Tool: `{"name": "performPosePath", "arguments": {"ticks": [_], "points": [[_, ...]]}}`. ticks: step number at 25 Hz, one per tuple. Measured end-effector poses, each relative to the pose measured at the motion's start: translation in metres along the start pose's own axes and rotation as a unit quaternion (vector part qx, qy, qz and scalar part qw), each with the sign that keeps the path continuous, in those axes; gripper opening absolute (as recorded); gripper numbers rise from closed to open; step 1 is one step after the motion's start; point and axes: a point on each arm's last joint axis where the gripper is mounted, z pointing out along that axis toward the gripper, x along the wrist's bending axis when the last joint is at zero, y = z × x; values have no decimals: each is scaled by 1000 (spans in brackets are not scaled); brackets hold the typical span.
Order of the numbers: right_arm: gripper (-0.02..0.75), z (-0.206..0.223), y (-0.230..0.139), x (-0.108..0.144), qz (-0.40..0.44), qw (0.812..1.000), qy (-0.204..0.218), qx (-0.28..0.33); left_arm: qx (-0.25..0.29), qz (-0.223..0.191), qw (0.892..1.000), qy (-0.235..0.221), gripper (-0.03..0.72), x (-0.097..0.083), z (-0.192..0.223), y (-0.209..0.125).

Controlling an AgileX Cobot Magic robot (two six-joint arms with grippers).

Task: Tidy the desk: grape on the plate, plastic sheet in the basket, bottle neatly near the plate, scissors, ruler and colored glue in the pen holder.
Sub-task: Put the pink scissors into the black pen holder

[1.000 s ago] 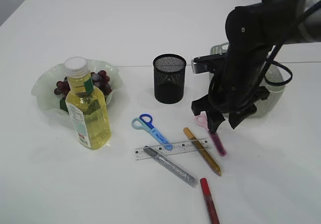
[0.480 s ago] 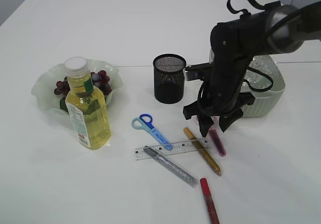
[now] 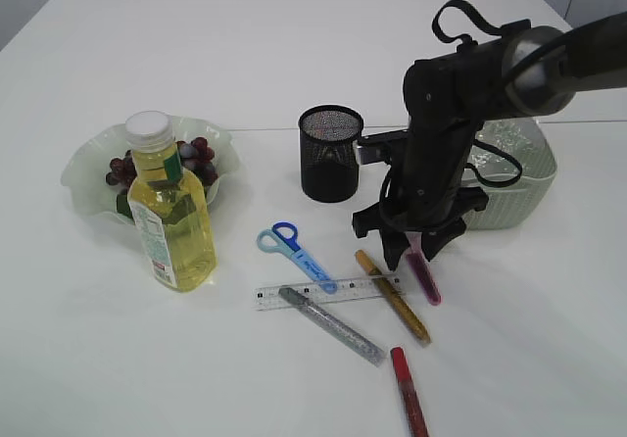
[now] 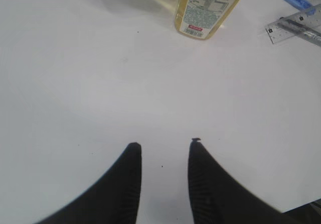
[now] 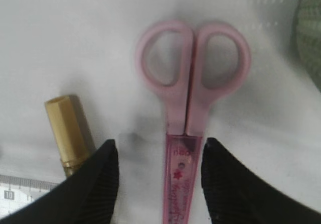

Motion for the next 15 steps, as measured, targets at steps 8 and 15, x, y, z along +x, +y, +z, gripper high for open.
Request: {"name": "performPosePath", "arguments": {"ticks": [8,15], "points": [[391,0,1,-3,7,1000,-6,-2,0,0,1000,0,241,0,0,0],[391,0,1,-9,15,1000,-7,-2,0,0,1000,1,241,0,0,0]]}}
